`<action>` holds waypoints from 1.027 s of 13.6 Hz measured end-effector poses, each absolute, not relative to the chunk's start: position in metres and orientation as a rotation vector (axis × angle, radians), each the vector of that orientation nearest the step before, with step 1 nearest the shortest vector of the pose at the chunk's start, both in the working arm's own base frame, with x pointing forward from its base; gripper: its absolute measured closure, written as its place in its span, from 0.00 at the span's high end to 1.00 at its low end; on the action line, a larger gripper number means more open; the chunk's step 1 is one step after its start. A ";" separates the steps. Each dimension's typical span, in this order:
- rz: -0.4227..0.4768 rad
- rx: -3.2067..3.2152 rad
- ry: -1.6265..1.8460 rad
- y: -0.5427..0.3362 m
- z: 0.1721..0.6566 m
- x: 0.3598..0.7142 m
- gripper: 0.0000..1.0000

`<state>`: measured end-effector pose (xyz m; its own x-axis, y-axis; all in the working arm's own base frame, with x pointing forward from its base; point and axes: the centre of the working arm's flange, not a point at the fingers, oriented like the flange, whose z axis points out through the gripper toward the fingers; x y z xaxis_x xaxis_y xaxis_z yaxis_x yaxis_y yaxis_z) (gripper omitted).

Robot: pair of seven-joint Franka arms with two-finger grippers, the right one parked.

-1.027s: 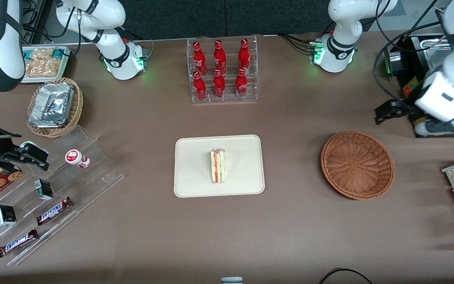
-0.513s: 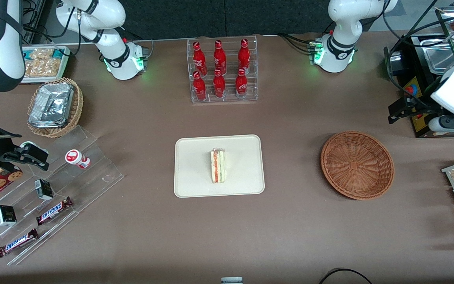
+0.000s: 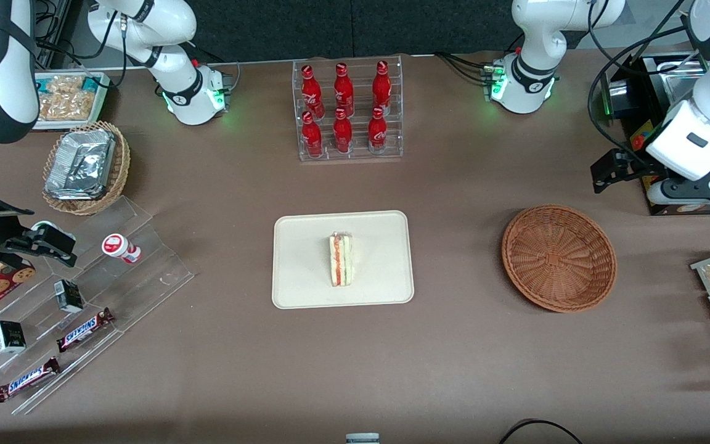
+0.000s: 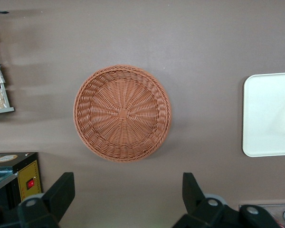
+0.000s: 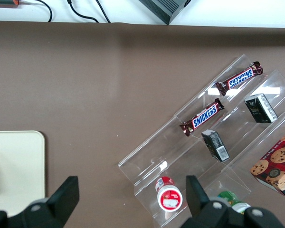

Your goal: Place sandwich from basket to tray

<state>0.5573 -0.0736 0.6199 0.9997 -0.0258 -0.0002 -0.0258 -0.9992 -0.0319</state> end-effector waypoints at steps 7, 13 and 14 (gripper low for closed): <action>-0.004 -3.110 0.037 -0.073 0.621 0.558 1.00; -0.029 -3.110 0.035 -0.072 0.629 0.558 1.00; -0.030 -3.110 0.034 -0.071 0.629 0.558 1.00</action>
<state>0.5582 -0.0710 0.6291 0.9996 -0.0222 0.0192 -0.0216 -0.9993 -0.0310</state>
